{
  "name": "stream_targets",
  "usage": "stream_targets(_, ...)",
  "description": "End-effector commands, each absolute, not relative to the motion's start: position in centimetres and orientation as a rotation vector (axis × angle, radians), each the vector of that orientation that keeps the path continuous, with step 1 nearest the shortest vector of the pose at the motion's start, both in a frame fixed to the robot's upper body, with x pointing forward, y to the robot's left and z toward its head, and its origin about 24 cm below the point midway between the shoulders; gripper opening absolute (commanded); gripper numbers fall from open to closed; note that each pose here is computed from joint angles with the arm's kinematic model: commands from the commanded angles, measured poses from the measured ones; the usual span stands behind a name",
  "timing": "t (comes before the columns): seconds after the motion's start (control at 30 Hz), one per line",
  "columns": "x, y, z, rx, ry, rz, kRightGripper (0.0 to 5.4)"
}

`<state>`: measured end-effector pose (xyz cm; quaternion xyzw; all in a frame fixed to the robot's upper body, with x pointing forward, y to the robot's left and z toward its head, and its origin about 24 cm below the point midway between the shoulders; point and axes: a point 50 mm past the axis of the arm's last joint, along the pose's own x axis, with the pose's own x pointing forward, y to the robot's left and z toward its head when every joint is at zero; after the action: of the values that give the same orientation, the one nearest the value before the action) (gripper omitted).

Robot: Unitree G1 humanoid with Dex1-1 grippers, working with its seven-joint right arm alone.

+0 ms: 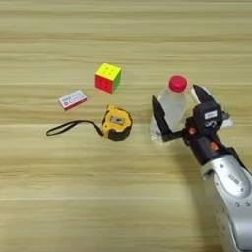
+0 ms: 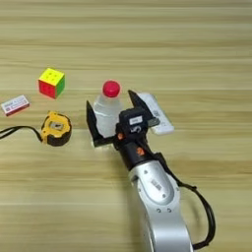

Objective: Move the objects on the table

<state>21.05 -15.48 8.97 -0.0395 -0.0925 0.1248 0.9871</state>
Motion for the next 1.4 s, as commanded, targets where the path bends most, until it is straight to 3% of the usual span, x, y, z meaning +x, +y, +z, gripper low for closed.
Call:
stream_targets(0.03, 20.6, -15.9, 10.7, -0.094, -0.263, 0.256, 5.36)
stream_targets(0.3, 20.0, -16.1, 9.9, -0.092, -0.217, 0.266, 5.36)
stream_targets(0.77, 17.6, -19.9, 7.1, -0.149, -0.074, 0.135, 5.36)
stream_targets(1.4, 21.7, -23.9, 5.4, -0.173, -0.020, -0.041, 5.36)
